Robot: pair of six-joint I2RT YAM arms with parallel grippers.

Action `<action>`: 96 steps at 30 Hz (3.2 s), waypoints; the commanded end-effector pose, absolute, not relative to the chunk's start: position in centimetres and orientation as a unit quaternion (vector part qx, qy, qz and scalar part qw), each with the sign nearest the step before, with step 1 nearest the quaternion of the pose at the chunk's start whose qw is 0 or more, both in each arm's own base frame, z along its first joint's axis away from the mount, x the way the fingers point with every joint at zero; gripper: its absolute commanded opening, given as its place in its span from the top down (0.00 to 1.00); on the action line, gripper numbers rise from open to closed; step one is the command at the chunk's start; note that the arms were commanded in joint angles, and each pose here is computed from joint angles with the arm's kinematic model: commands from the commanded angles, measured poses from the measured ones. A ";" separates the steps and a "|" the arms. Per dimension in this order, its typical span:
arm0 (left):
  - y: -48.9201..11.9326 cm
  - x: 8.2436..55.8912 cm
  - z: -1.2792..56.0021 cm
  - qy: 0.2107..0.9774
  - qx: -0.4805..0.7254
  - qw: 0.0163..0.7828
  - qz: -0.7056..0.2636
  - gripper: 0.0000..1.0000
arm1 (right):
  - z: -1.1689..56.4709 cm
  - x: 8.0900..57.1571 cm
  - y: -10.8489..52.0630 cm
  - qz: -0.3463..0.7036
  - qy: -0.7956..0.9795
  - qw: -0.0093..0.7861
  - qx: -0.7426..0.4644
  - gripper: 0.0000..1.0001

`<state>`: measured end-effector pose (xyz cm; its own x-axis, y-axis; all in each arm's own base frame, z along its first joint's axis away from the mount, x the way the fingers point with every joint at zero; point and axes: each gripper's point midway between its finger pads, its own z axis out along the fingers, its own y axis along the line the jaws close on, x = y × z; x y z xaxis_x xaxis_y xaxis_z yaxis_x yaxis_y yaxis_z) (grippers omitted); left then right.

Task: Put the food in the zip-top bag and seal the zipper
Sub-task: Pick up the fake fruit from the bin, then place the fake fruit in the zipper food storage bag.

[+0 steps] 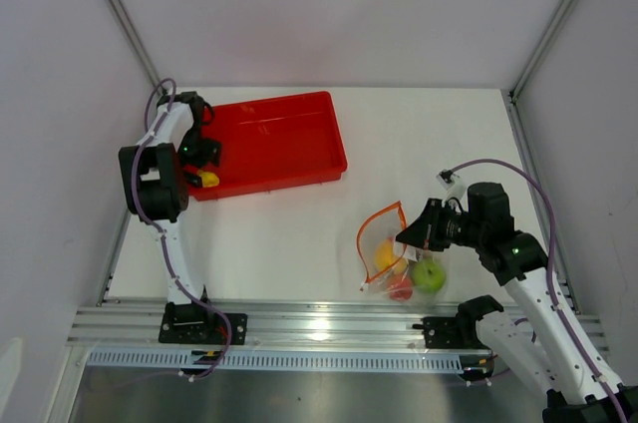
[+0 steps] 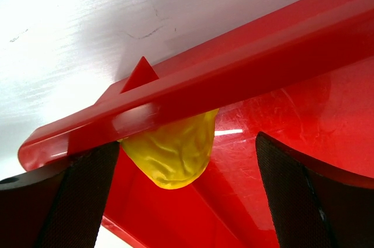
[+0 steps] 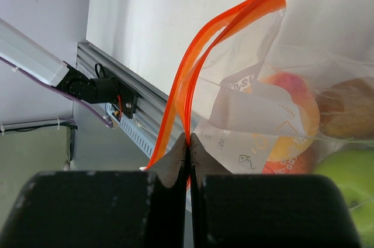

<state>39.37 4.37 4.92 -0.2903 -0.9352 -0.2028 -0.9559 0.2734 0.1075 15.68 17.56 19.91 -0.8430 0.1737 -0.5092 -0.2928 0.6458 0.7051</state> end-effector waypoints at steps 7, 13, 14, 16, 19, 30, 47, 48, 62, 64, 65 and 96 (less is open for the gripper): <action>4.7 38.7 4.3 0.787 -0.606 0.041 0.112 0.06 | 20.4 15.7 17.5 0.423 0.857 0.290 -0.042 1.00; 4.7 38.7 4.1 0.789 -0.603 0.038 0.111 0.26 | 20.4 15.6 17.4 0.423 0.857 0.290 -0.040 1.00; 4.7 38.8 4.2 0.792 -0.600 0.040 0.109 0.34 | 20.4 15.6 17.4 0.424 0.857 0.290 -0.041 1.00; 4.6 39.0 4.3 0.793 -0.599 0.045 0.105 0.49 | 20.3 15.6 17.3 0.422 0.858 0.289 -0.039 1.00; 4.6 39.0 4.6 0.794 -0.598 0.046 0.100 0.71 | 20.3 15.6 17.2 0.421 0.859 0.291 -0.039 1.00; 3.7 39.7 8.0 0.804 -0.587 0.076 0.054 0.99 | 20.3 15.6 17.2 0.421 0.859 0.290 -0.037 1.00; -5.1 38.4 14.8 0.861 -0.475 0.179 -0.028 0.99 | 19.9 15.4 17.2 0.422 0.859 0.286 -0.028 1.00; -5.8 38.5 15.2 0.864 -0.465 0.188 -0.034 0.99 | 19.9 15.4 17.1 0.422 0.859 0.287 -0.028 1.00; -23.9 33.2 23.3 0.882 -0.031 0.380 -0.278 0.99 | 19.6 15.3 17.0 0.419 0.861 0.286 -0.031 1.00; -26.9 27.6 23.1 0.833 0.076 0.353 -0.420 0.99 | 19.7 15.2 17.0 0.420 0.860 0.287 -0.029 1.00; -28.7 27.8 28.3 0.740 0.123 0.432 -0.500 0.99 | 19.7 15.2 17.1 0.422 0.859 0.288 -0.029 1.00; -40.5 15.0 20.9 0.763 0.250 0.249 -0.542 0.99 | 21.0 14.5 17.1 0.437 0.848 0.298 -0.024 1.00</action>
